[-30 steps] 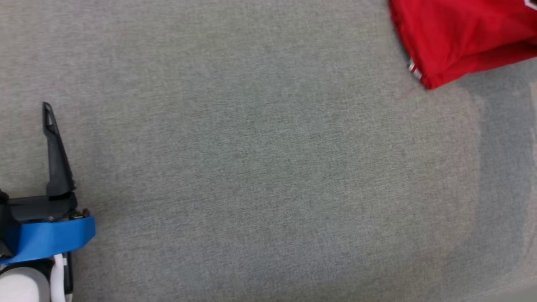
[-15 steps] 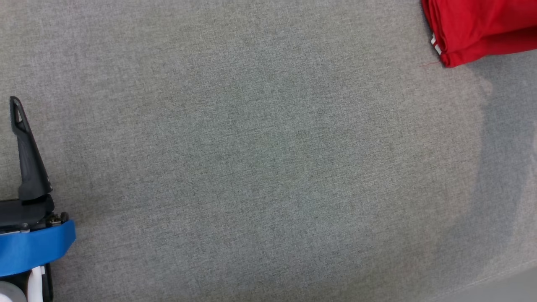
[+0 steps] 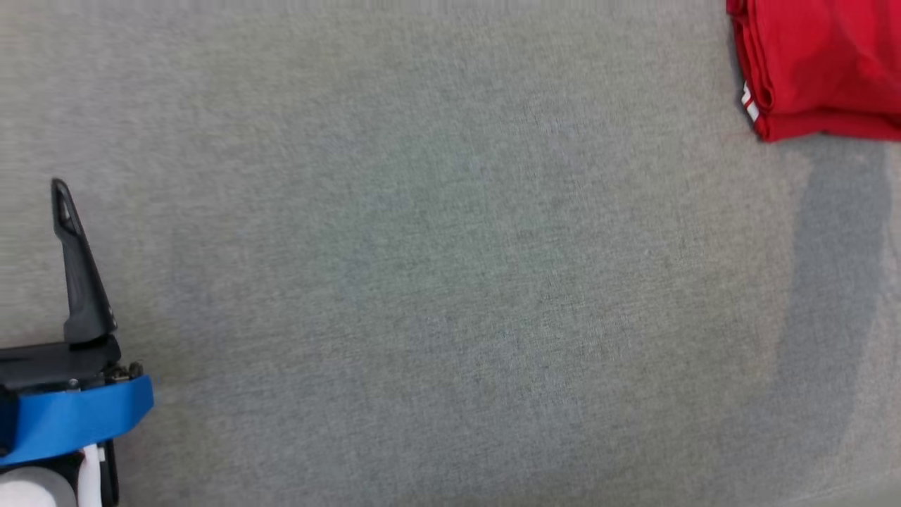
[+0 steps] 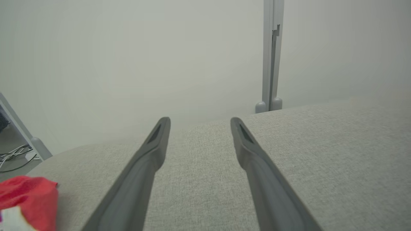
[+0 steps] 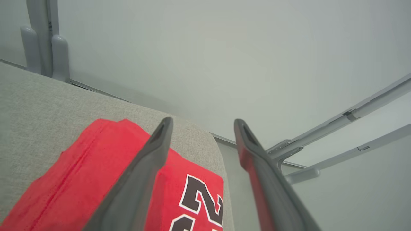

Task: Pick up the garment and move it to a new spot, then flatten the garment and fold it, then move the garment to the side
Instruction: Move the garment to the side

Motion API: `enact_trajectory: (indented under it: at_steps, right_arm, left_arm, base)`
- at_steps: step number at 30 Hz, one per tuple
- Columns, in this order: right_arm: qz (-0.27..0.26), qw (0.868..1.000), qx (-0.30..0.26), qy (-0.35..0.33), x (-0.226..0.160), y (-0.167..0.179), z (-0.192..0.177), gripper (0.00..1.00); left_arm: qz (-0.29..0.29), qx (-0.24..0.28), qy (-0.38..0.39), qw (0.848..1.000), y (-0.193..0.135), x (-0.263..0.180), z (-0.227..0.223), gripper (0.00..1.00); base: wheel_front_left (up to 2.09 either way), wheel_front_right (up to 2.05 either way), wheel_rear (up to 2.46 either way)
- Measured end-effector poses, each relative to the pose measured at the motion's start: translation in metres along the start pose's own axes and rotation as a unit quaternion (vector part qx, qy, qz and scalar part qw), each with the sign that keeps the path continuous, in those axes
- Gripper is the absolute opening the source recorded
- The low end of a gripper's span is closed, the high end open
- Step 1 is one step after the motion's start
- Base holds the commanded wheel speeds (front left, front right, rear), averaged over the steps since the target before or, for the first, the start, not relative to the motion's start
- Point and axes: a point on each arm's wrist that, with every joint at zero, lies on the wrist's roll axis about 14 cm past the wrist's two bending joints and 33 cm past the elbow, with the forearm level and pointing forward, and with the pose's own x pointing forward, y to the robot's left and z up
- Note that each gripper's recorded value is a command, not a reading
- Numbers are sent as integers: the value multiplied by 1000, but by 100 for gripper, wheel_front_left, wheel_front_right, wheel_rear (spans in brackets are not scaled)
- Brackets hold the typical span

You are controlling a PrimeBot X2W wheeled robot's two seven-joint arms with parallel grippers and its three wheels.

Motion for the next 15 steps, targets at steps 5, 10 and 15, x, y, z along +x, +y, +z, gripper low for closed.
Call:
enact_trajectory:
  at_steps: [5,10,15]
  right_arm:
    - [28,995,27,-96,-10,21,64,100]
    - [80,979,71,-172,-40,69,99,100]
    - [126,963,126,-204,-76,121,106,100]
  left_arm:
    - [23,-6,-10,1000,14,-21,16,100]
    - [46,-16,-16,999,26,-46,28,100]
    - [66,-29,-14,997,35,-72,32,100]
  base:
    - [0,0,0]
    - [0,0,0]
    - [0,0,0]
